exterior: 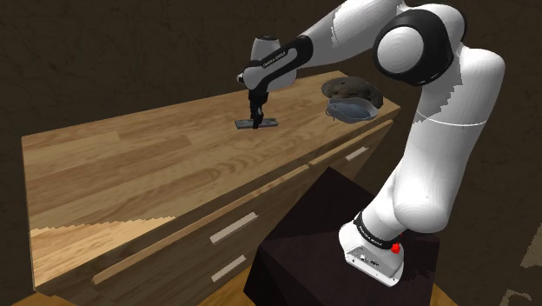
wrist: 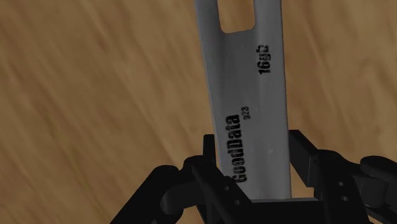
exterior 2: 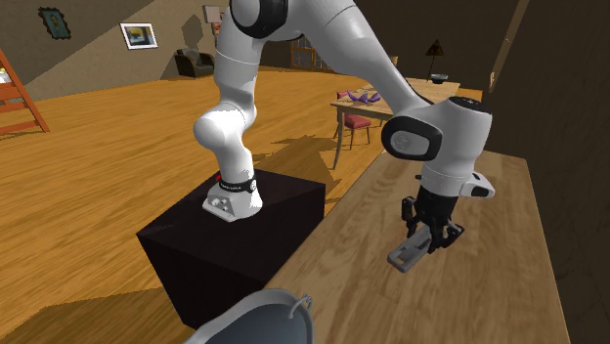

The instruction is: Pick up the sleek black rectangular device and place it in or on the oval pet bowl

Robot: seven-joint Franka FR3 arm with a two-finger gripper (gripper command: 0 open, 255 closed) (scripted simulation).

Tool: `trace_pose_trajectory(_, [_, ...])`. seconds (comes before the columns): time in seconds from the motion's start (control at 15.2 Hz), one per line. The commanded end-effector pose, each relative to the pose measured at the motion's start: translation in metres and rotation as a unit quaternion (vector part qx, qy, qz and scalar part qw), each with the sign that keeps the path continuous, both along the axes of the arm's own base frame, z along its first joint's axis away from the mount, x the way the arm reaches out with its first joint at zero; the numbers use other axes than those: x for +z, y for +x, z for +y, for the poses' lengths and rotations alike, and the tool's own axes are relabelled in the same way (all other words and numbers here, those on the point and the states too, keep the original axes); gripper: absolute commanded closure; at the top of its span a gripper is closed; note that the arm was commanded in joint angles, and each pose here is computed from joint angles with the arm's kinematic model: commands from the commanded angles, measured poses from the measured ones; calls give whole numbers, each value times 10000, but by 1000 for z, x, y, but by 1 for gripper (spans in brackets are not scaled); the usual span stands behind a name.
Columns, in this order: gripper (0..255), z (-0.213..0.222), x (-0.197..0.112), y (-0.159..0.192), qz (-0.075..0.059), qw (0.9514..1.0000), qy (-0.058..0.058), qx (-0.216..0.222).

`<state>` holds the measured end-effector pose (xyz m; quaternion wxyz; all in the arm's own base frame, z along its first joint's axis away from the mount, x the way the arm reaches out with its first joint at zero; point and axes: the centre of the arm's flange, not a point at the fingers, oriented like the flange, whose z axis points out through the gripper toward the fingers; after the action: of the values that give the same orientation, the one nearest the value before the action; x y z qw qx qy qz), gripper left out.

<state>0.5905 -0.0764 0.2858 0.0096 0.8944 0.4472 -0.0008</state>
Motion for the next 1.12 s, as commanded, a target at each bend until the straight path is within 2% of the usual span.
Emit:
trace_pose_trajectory(0.0, [255,0,-2,0,23,10000,1,0])
trace_pose_trajectory(0.26, [255,1,-2,-1,23,10000,1,-1])
trace_pose_trajectory(1.06, [255,1,61,-1,23,10000,1,-1])
